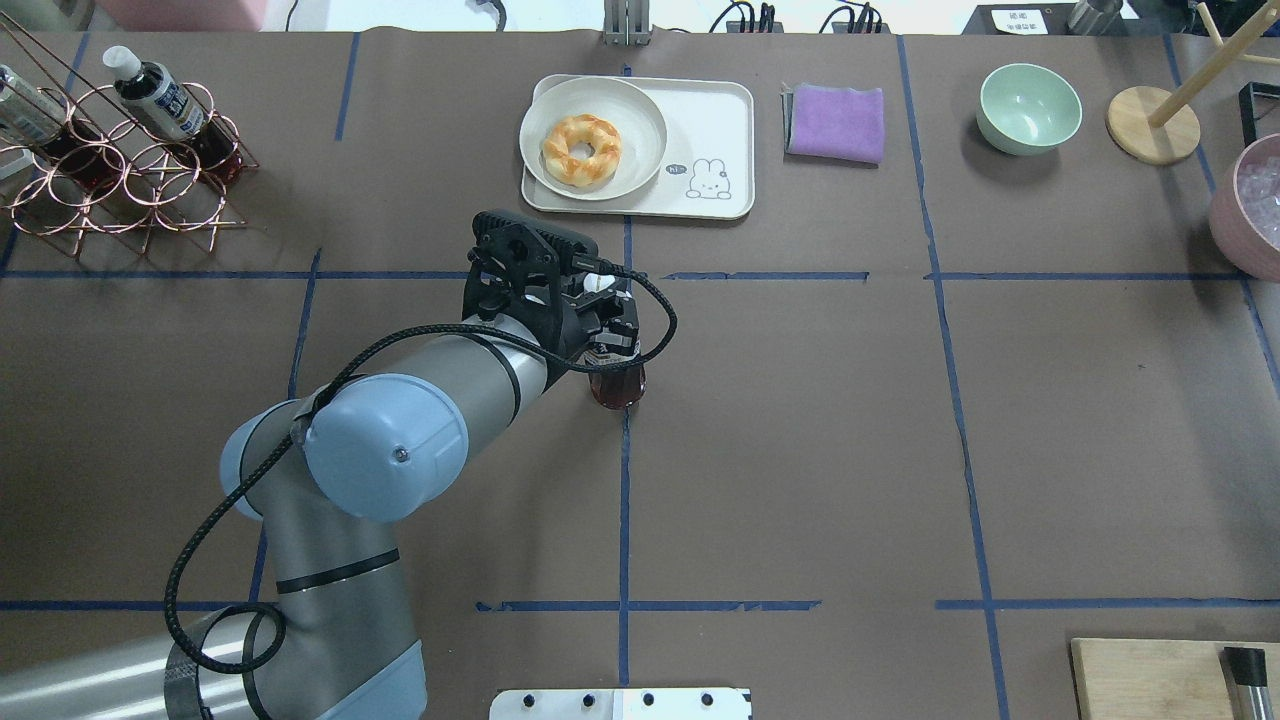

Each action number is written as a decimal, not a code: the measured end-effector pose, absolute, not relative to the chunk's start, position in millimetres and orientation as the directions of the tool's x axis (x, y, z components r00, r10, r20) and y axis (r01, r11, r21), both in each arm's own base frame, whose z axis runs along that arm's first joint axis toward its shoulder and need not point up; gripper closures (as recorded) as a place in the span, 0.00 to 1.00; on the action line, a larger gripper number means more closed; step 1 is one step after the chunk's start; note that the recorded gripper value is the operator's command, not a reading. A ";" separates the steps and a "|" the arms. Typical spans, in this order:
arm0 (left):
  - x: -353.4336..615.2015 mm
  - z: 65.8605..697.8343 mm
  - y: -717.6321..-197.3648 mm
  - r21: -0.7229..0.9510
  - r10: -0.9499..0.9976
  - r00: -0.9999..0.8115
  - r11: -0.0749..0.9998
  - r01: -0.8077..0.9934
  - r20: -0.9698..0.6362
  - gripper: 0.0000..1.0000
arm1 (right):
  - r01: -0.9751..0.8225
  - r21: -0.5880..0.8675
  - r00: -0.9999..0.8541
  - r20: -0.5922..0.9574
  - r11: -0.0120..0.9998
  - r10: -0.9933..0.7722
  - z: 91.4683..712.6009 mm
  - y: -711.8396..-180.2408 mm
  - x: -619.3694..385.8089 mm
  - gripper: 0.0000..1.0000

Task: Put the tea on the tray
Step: 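Carry the tea bottle with the left gripper to the table center and lower it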

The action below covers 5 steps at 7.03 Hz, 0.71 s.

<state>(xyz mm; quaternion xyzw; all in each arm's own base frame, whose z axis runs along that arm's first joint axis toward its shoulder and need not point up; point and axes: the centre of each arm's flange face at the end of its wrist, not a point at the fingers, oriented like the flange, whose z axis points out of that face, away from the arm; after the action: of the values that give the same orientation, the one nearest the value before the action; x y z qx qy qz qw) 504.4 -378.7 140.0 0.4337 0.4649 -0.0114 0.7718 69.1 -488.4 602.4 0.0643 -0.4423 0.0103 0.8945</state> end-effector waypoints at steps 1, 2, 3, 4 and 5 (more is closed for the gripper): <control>505.2 140.5 -379.0 0.658 0.385 0.568 0.624 0.421 -0.728 0.61 | -0.075 0.106 0.608 0.793 0.991 -0.039 602.0 -488.5 69.1 0.00; 505.4 139.3 -379.1 0.654 0.382 0.564 0.626 0.425 -0.732 0.40 | -0.075 0.107 0.608 0.793 0.991 -0.039 601.7 -488.6 69.0 0.00; 505.5 137.1 -379.1 0.638 0.370 0.553 0.633 0.439 -0.747 0.21 | -0.075 0.107 0.608 0.793 0.991 -0.039 601.7 -488.6 69.1 0.00; 505.5 135.7 -379.1 0.620 0.356 0.541 0.641 0.452 -0.762 0.01 | -0.075 0.107 0.608 0.793 0.991 -0.040 601.6 -488.7 69.1 0.00; 505.6 135.7 -379.1 0.613 0.349 0.537 0.644 0.457 -0.768 0.00 | -0.075 0.107 0.608 0.793 0.991 -0.040 601.6 -488.7 69.0 0.00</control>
<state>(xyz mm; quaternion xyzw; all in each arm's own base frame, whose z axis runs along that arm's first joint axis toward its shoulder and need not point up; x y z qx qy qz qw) 505.6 -379.1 135.7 0.4204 0.4796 -0.0350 0.7694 69.0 -488.7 601.6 0.0649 -0.4427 0.0099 0.8943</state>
